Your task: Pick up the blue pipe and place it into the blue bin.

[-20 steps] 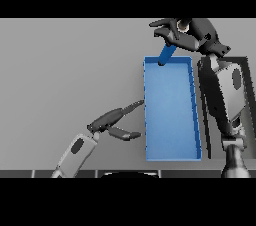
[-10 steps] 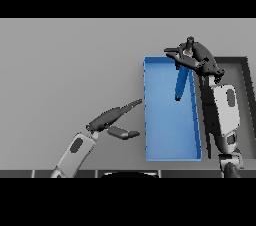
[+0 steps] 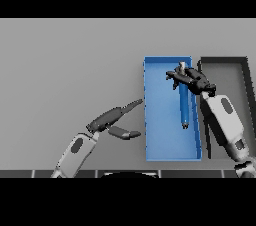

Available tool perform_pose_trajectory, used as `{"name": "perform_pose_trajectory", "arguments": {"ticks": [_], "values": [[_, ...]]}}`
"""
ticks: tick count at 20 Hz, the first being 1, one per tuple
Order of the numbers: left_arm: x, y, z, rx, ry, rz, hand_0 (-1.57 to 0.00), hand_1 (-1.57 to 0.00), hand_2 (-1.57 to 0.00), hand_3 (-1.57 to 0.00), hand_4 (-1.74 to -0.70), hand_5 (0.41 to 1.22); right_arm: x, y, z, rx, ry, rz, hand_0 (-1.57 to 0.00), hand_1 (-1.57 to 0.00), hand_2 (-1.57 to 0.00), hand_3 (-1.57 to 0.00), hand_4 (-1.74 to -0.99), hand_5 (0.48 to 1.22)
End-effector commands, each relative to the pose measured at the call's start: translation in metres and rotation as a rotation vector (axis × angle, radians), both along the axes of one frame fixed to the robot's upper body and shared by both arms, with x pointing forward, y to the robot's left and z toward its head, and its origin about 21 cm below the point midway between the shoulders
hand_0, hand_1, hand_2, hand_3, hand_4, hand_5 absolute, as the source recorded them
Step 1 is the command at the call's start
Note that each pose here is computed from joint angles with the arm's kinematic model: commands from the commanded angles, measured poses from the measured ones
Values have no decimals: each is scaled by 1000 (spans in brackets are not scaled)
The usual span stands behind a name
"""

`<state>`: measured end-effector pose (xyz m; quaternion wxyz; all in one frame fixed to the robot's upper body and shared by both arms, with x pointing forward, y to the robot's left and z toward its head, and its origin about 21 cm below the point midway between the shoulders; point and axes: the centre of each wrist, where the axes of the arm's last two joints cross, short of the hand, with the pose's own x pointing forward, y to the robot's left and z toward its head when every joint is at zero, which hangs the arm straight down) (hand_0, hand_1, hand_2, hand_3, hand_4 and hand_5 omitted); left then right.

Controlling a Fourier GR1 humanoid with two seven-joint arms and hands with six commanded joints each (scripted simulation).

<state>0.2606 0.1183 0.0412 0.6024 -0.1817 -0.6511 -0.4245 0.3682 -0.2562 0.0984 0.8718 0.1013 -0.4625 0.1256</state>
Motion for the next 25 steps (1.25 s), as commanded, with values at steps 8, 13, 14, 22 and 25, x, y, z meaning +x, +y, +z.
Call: {"name": "perform_pose_trajectory", "arguments": {"ticks": [8, 13, 14, 22, 25], "values": [[-3, 0, 2, -27, -4, -9, 1, 1, 1, 1, -896, 451, -7, 8, -13, -286, 98, 158, -174, -156, -149, -120, -1149, 887], [-5, -3, -3, -16, 9, -7, 1, 1, 1, 1, -909, 457, -3, 10, -21, -333, 56, 159, -56, -50, -48, -39, -1124, 738], [-4, -1, -3, -19, 11, -6, 1, 1, 1, 1, -912, 458, -2, 11, -19, -352, 52, 156, -45, -40, -38, -31, -1124, 717], [2, -2, -6, -10, 29, 5, 1, 1, 1, 1, -920, 467, -2, 8, -25, -326, 38, 169, -9, -8, -7, -6, -1129, 673], [-2, 2, -10, -26, 22, -6, 1, 1, 1, 1, -920, 468, -3, 7, -21, -312, 31, 176, -9, -8, -7, -6, -1129, 677]]}}
